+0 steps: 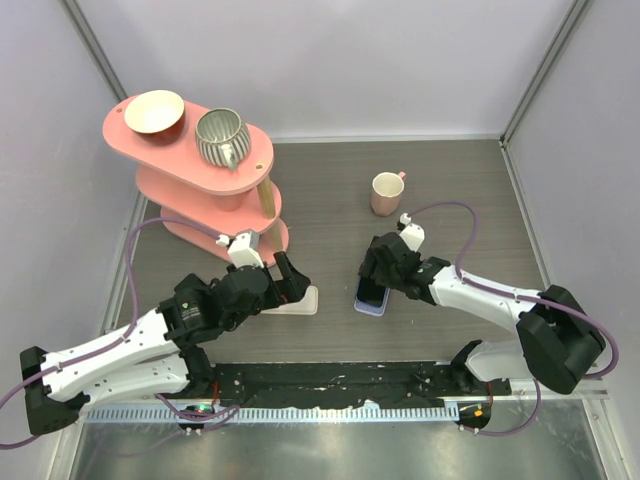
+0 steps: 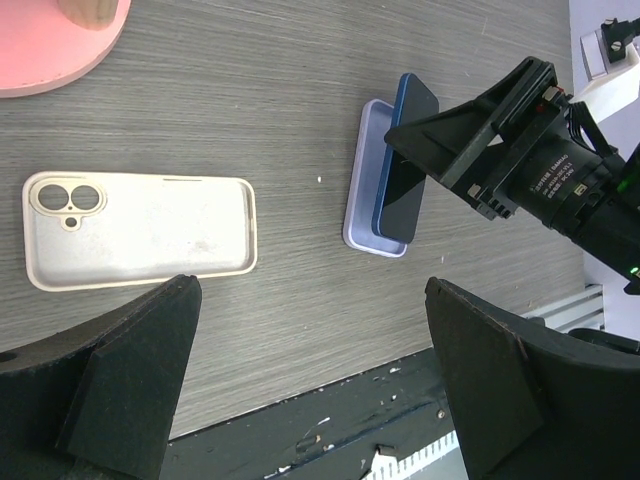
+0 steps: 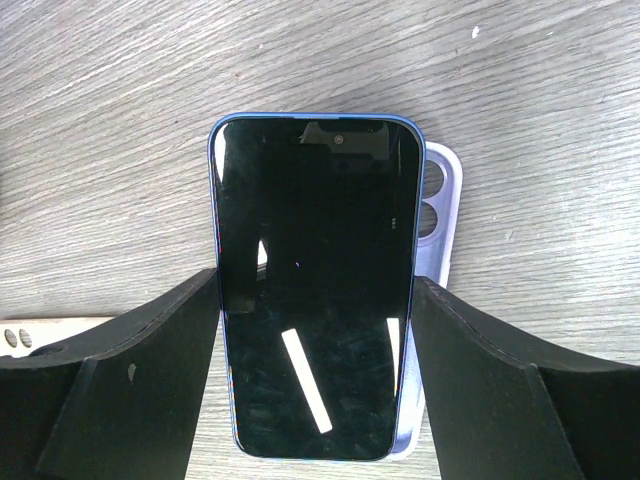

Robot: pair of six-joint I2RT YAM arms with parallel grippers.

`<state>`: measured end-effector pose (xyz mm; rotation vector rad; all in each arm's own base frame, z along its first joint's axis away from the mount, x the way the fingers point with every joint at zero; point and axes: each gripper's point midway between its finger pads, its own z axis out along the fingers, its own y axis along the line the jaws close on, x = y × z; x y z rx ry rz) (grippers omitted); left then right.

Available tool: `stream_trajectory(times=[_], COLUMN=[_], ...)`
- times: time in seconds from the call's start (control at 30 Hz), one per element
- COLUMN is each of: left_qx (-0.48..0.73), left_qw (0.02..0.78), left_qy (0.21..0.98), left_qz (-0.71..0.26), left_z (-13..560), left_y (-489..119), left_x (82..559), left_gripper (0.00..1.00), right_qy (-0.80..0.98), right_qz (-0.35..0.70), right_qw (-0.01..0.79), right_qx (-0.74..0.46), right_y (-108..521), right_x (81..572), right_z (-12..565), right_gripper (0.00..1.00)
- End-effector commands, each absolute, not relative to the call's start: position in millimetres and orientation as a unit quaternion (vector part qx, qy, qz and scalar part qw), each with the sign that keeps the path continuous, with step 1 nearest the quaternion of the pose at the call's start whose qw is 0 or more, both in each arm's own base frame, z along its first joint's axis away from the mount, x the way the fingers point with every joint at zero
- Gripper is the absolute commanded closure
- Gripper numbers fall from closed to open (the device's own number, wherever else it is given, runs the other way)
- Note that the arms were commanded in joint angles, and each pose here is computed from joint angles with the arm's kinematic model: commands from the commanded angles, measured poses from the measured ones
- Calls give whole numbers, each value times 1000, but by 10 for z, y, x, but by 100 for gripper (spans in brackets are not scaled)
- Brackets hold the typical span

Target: Put the phone into the phone case

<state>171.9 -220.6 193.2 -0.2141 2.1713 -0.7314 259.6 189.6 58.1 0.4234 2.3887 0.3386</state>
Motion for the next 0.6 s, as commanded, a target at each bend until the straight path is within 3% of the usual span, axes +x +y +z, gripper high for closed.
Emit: stream_trajectory(times=[0.0, 0.23, 0.33, 0.43, 0.57], left_qx=[-101, -101, -102, -101, -97], left_qw=[422, 428, 430, 430, 432], left_qy=[853, 850, 848, 848, 848], left_qz=[-290, -290, -292, -294, -291], left_z=[1989, 2045, 2060, 2083, 2093], left_y=[-2151, -2117, -2114, -2114, -2120], left_x=[1755, 1757, 1758, 1756, 1764], left_gripper=[0, 0, 0, 0, 0], right_qy=[900, 903, 909, 913, 913], right_qz=[150, 141, 134, 115, 106], right_qw=[366, 360, 350, 351, 358], right_qx=[184, 187, 181, 172, 165], right_y=[1994, 1928, 1907, 1865, 1834], right_x=[2750, 2661, 2586, 2543, 2548], right_z=[782, 603, 491, 459, 514], right_gripper=[44, 43, 35, 34, 17])
